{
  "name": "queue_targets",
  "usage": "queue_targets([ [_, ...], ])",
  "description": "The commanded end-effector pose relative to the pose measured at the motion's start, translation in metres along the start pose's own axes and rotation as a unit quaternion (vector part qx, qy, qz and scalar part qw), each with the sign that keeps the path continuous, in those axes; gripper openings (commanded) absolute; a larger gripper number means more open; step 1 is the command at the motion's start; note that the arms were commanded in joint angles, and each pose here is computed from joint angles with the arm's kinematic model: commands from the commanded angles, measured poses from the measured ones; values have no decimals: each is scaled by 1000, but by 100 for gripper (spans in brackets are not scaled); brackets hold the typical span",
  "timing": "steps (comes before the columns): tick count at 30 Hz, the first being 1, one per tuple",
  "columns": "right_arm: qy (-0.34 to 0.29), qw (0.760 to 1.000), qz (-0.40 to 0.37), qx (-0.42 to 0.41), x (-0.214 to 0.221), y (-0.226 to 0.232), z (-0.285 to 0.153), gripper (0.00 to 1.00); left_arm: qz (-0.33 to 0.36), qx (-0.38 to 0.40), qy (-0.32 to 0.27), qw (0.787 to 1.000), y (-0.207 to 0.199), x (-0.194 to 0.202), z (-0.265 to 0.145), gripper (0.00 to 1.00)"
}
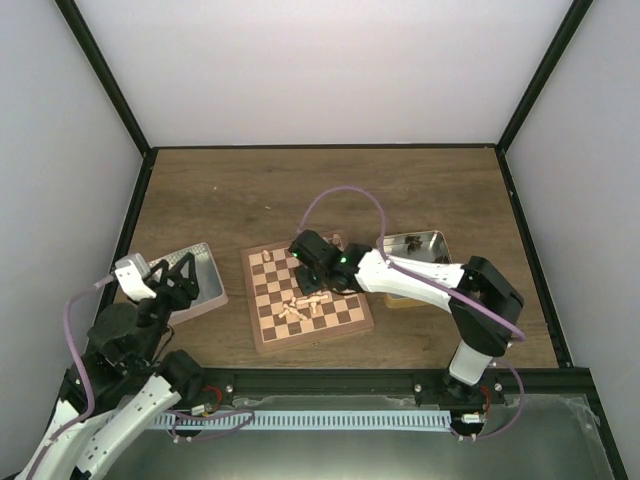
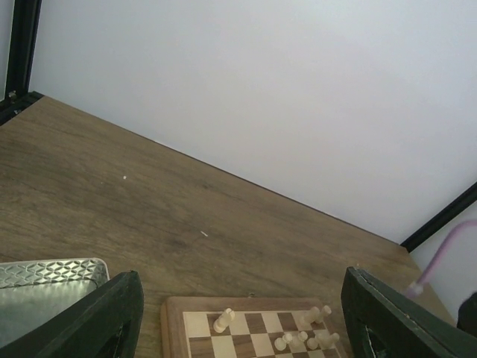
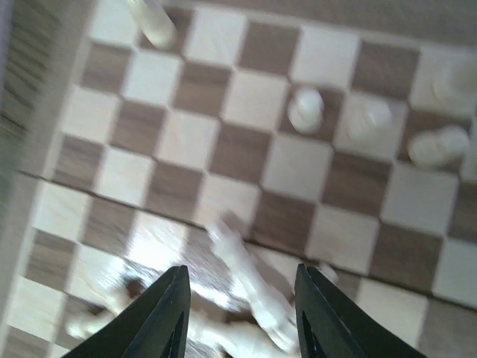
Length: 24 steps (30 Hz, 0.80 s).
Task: Set up the chess pieces on the board
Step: Pick up the chess piece from the chessboard.
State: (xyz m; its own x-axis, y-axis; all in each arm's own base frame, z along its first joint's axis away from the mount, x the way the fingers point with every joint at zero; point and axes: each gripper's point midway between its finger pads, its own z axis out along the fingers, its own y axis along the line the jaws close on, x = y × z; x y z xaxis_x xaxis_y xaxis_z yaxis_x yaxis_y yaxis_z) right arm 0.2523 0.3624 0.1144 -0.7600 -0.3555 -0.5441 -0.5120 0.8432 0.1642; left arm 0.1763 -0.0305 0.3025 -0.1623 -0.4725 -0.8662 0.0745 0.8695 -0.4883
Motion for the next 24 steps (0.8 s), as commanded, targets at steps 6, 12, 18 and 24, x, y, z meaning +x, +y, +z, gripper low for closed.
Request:
queue_targets([
  [6,35,999,3,18,41,-19,2,39,17,-5,16,1000,-2,8,8,75],
  [12,28,999,-24,23,30,-15,10,29,15,-7,15,1000,-2,7,7,75],
  [18,39,998,-55,15,30,-9,23,29,14,-10,13,1000,0,6,7,75],
  [24,44,996,-76,15,33,-8,33,31,15,-12,15,1000,0,8,8,75],
])
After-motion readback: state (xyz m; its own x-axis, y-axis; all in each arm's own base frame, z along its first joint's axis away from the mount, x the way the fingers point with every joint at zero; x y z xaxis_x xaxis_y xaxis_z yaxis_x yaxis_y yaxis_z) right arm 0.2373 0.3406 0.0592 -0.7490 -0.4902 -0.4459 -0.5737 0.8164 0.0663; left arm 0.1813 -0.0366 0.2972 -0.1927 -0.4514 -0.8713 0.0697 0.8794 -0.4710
